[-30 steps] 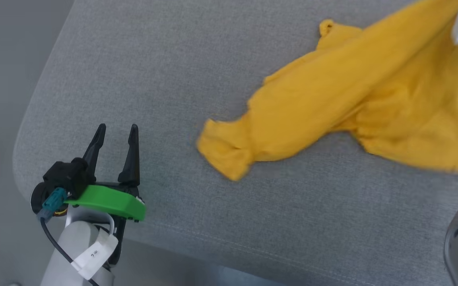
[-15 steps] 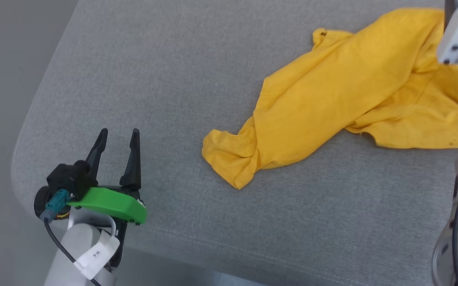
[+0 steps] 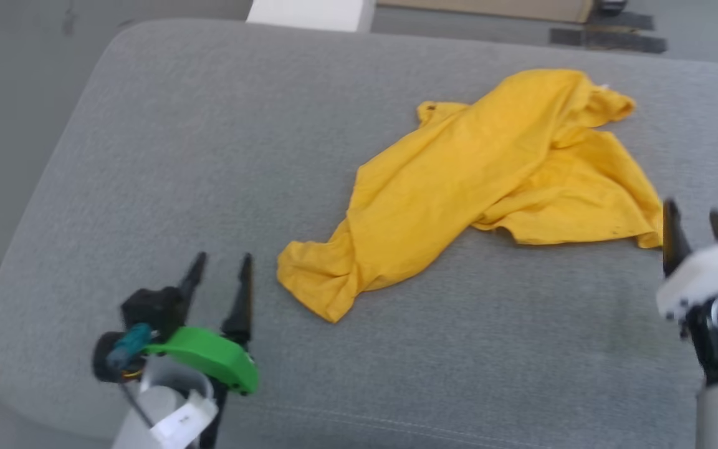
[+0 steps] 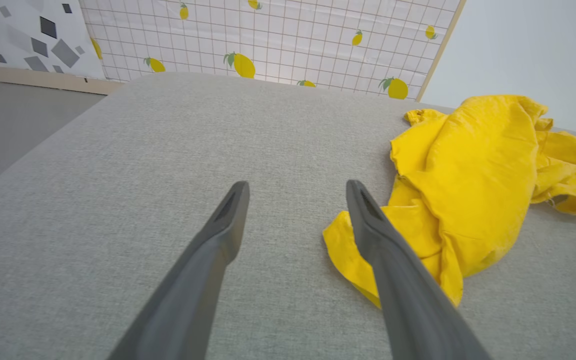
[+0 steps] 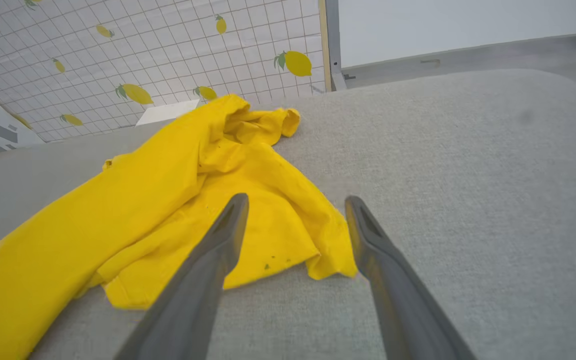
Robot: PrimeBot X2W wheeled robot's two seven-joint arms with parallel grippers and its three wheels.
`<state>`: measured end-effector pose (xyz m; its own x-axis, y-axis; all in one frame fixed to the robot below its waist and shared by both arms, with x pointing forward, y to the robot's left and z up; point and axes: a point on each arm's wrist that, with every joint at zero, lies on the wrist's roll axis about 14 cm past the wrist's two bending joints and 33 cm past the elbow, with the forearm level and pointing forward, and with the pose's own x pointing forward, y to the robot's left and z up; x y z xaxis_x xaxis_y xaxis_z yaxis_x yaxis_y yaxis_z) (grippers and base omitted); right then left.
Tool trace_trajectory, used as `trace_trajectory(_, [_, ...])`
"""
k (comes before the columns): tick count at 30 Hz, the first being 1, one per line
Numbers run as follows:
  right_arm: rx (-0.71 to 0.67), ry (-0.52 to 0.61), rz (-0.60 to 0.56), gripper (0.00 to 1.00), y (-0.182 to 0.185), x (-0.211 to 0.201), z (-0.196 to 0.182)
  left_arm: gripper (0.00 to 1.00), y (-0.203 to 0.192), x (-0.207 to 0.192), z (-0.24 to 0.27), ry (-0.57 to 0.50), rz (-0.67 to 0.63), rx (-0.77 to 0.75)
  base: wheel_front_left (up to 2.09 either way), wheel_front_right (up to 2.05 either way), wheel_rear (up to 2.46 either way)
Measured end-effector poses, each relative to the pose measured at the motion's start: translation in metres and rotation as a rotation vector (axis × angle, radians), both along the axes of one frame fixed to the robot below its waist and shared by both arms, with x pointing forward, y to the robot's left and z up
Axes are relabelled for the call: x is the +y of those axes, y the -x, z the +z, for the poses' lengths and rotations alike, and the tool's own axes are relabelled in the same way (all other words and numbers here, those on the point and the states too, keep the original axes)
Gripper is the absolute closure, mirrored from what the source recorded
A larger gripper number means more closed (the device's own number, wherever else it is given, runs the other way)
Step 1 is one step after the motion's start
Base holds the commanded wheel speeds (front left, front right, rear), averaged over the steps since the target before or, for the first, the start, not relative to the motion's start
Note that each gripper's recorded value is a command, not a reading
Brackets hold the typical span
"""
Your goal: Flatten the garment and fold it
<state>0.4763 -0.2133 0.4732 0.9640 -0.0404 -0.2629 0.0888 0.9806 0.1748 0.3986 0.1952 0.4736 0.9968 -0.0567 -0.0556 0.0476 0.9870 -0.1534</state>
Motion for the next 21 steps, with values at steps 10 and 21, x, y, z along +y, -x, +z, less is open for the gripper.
trace_trajectory(10, [0.024,-0.015,-0.068,0.00,0.044,-0.031,-0.001,0.00,-0.008,-0.063,-0.046,-0.043,-0.204,0.436,0.00,0.00,0.00])
trace_trajectory(21, [0.068,-0.012,-0.108,0.00,0.051,-0.046,-0.018,0.00,0.007,-0.112,-0.087,-0.160,-0.452,0.769,0.00,0.00,0.00])
